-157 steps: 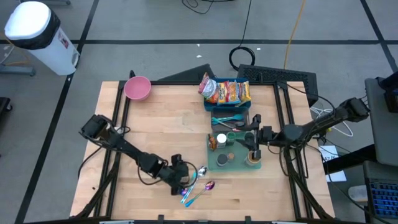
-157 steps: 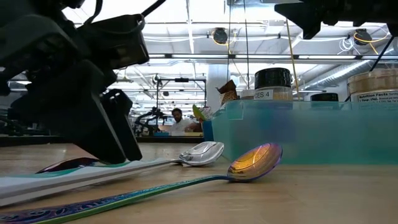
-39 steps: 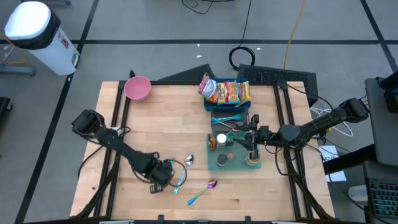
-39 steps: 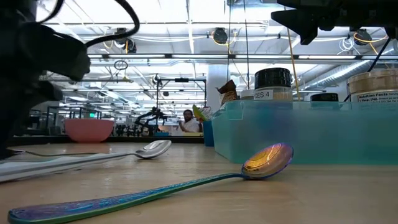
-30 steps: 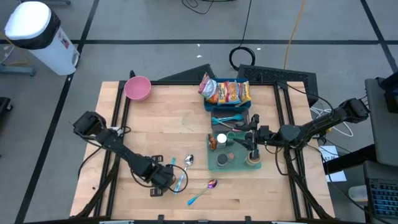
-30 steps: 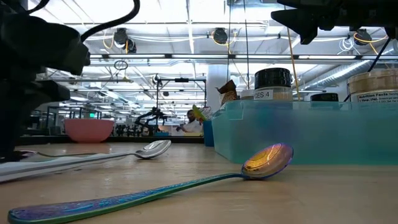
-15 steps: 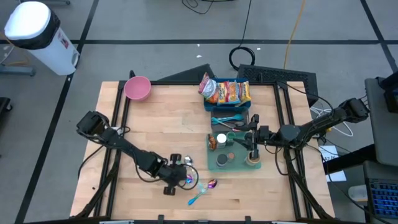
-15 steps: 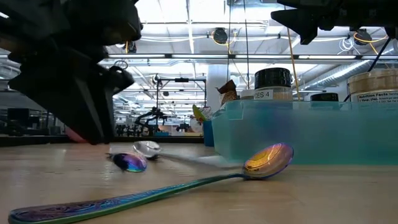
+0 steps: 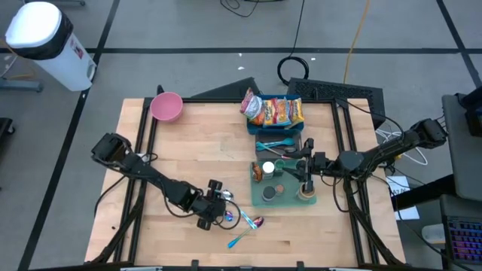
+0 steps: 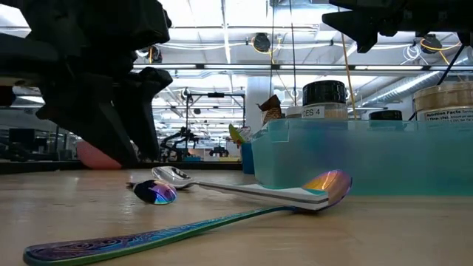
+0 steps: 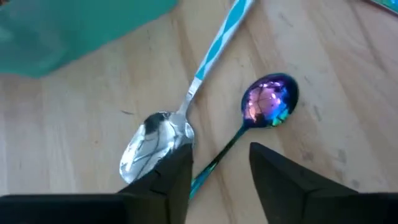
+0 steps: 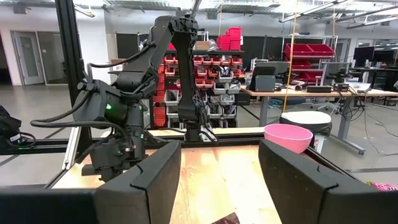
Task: Pick & Place Food Item
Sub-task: Put the left purple spoon into the black bin
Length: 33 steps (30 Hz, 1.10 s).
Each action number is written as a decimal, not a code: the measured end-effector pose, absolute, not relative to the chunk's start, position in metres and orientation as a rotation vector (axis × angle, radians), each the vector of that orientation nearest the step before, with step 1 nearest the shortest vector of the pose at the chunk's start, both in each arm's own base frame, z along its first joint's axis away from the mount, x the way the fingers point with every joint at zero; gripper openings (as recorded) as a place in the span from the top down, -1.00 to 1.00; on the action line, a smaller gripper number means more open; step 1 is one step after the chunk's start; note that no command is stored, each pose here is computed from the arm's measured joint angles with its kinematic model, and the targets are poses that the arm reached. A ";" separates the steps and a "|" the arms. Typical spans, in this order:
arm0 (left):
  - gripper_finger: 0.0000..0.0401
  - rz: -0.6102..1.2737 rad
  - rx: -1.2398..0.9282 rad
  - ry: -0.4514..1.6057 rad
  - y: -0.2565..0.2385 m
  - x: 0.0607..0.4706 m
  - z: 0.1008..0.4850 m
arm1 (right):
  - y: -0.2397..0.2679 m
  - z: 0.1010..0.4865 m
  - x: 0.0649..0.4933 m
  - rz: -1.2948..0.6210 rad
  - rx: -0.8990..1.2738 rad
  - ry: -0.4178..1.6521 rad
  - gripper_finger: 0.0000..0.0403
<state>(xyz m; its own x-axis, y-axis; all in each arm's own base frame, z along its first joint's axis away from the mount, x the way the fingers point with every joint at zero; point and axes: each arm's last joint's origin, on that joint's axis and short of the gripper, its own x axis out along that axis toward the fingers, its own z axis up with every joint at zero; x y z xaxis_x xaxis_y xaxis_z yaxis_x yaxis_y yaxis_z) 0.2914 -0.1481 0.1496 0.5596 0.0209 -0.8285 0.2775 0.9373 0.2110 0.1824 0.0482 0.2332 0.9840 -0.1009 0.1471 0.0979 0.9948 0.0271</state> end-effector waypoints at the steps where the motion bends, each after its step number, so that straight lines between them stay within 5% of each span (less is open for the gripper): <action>1: 0.13 -0.168 0.340 0.973 -0.147 0.292 0.149 | 0.048 0.233 0.182 -0.100 0.020 -0.149 -0.03; 6: -0.05 -0.287 0.334 0.980 -0.146 0.294 0.149 | 0.048 0.233 0.182 -0.100 0.020 -0.149 -0.03; 13: 0.00 -0.301 0.379 1.006 -0.139 0.305 0.130 | 0.048 0.233 0.182 -0.100 0.020 -0.148 -0.03; 20: 0.31 -0.246 0.187 1.134 -0.129 0.304 0.118 | 0.048 0.233 0.182 -0.100 0.020 -0.148 -0.03; 28: 0.92 -0.065 -0.076 1.211 -0.124 0.302 0.115 | 0.048 0.233 0.182 -0.100 0.020 -0.148 -0.03; 33: 0.94 -0.080 -0.099 1.225 -0.127 0.300 0.115 | 0.048 0.233 0.182 -0.100 0.020 -0.148 -0.03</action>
<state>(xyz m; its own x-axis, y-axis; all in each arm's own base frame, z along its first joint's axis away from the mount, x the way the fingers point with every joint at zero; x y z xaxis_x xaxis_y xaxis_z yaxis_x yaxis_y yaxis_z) 0.3000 -0.1266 0.1146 0.3370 -0.1142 -0.9346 0.0080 0.9929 -0.1185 0.1825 0.0482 0.2330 0.9841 -0.1007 0.1461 0.0978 0.9948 0.0269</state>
